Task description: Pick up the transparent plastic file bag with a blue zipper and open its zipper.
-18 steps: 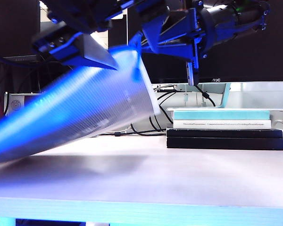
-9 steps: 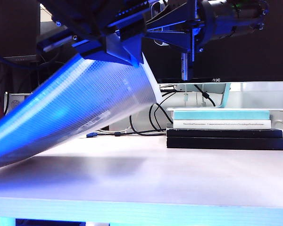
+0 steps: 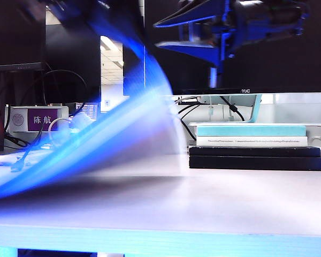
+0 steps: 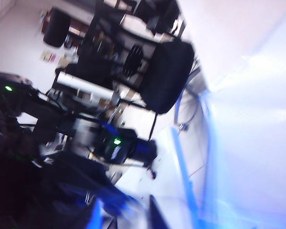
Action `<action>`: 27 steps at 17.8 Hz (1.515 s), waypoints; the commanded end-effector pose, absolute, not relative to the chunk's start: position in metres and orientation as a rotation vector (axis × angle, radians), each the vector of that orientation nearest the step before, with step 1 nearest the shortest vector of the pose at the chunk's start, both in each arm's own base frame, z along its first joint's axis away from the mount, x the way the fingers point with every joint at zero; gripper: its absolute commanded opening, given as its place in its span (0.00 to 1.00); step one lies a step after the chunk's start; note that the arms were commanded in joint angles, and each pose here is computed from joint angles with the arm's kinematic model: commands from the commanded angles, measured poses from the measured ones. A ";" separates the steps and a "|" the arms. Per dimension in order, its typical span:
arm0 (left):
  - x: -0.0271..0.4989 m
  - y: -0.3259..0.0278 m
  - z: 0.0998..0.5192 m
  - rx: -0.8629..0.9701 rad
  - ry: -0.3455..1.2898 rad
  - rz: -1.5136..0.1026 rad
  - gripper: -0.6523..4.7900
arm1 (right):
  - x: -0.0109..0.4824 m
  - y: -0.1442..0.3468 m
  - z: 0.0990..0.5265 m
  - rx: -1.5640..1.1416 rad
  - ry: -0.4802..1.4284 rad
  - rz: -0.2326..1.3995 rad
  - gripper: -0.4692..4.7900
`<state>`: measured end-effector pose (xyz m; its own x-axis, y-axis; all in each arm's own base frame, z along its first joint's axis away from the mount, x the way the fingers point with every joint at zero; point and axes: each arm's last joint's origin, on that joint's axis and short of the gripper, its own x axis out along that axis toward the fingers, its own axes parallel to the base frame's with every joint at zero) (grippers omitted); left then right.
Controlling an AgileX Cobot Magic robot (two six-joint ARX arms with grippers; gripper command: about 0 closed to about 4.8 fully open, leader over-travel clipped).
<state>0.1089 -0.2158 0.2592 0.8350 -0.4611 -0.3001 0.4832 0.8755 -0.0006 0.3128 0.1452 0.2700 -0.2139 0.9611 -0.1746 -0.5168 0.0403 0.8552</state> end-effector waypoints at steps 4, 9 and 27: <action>0.086 -0.162 0.299 0.133 0.228 -0.545 0.11 | 0.312 0.119 0.279 0.368 0.716 1.591 0.54; 0.077 -0.144 0.321 0.181 0.242 -0.684 0.11 | 0.283 0.133 0.291 -0.064 0.501 1.645 0.62; 0.129 -0.136 0.340 0.083 0.257 -1.054 0.11 | 0.237 0.205 0.311 -0.357 0.314 1.770 0.30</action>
<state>0.1296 -0.1361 0.3358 0.4657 -0.8375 -0.2858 0.8615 0.5029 -0.0698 0.2369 0.2050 0.3087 -0.2251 0.8875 -0.4022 -0.9721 -0.2326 0.0310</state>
